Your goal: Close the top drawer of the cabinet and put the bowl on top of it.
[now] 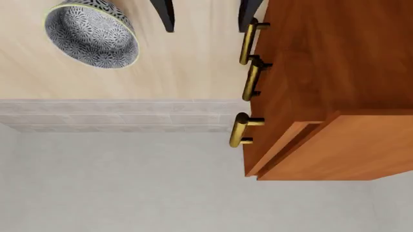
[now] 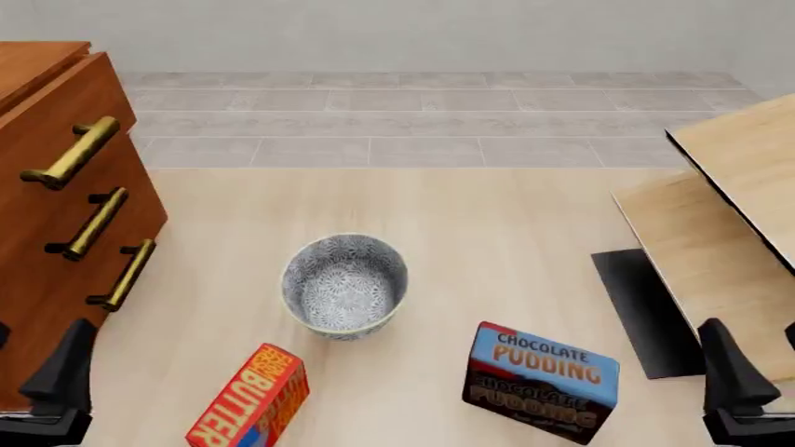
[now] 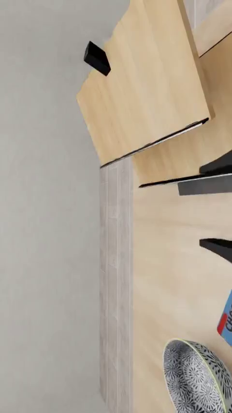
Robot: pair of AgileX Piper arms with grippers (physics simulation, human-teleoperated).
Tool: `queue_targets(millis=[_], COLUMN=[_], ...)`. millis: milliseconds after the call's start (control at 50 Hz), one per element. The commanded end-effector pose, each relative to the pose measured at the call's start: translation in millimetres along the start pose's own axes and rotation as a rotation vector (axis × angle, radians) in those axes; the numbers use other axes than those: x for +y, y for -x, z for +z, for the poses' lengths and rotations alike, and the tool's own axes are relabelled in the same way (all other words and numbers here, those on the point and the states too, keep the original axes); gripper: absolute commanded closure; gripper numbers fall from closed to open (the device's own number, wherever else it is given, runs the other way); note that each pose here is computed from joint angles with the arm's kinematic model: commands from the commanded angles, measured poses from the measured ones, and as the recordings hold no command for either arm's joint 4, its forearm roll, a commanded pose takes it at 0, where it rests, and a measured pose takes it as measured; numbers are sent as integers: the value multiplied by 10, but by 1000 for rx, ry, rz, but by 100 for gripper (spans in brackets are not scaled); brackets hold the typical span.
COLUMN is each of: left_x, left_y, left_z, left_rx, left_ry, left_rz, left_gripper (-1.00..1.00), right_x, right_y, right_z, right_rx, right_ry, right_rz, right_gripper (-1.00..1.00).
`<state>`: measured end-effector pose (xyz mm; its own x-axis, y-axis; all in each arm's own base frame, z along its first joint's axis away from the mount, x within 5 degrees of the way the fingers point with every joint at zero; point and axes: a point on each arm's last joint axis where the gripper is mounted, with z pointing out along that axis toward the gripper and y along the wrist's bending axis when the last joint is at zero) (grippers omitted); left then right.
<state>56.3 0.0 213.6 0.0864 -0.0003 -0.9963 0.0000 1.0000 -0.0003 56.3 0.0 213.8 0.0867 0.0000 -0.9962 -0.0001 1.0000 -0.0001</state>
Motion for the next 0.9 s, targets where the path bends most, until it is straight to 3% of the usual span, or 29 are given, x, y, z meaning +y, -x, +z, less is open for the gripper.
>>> queue_targets(millis=[20,520,540,600,780,900], left_x=[0,7,-2,23,15,32], left_y=[1,-3,-23,-34,259,401], left_z=[2,1,71,126,92,133], left_rx=[1,3,45,73,37,54], left_ry=[0,13,-2,33,23,50], left_rz=[0,1,-13,-3,-1,-24], left_gripper=[-100,-100,-100,-100,-100,-100], right_x=[0,0,0,0,0,0], right_y=[9,3,3,3,3,3], right_z=[3,4,4,4,5,4], right_rx=[1,1,1,1,1,1], right_ry=[0,0,0,0,0,0], right_rz=[0,0,0,0,0,0], right_gripper=[-100,-100,-100,-100,-100,-100])
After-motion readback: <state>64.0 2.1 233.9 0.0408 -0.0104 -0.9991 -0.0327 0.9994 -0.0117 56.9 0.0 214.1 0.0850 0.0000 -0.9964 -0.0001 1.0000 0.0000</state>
